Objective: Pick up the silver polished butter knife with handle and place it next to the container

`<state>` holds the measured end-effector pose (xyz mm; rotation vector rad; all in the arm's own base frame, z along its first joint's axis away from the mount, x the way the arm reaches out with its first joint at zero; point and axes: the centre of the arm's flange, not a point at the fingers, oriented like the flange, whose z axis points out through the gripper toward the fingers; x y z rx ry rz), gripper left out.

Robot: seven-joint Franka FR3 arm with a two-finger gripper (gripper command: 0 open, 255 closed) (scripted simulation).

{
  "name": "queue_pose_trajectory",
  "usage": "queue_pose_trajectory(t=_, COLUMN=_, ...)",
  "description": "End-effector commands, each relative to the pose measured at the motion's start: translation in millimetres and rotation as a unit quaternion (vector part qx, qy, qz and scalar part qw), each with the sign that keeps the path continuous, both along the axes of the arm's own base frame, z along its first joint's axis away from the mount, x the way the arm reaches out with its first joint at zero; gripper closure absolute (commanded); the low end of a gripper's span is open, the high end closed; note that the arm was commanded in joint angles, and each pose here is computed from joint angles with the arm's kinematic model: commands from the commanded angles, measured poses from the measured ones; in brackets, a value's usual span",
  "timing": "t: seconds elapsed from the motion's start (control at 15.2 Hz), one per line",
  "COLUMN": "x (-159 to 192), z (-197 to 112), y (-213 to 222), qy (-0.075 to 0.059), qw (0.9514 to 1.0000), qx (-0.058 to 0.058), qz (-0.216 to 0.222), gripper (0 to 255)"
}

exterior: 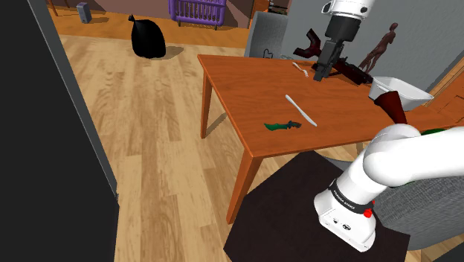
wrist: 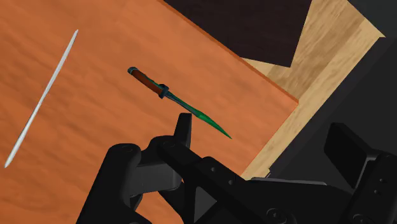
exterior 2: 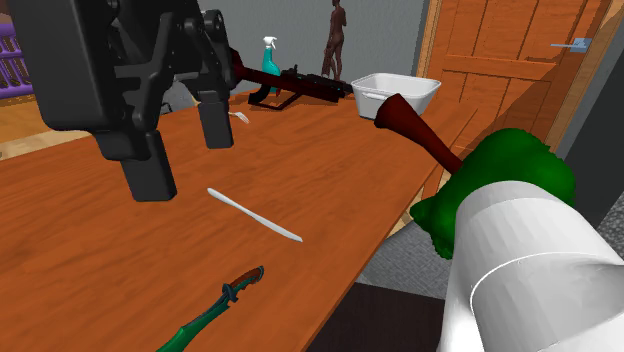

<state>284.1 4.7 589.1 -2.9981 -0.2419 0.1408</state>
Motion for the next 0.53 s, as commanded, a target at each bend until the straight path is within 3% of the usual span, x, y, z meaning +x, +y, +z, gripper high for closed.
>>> queue_pose_trajectory(t=0.0, x=0, z=0, y=0, qy=0.000, qw=1.0000, qx=0.000, qz=0.000, gripper=0)
queue_pose_trajectory(t=0.46, x=37, z=-57, y=-52, qy=-0.015, qw=0.9971, qx=-0.020, qz=-0.072, gripper=0)
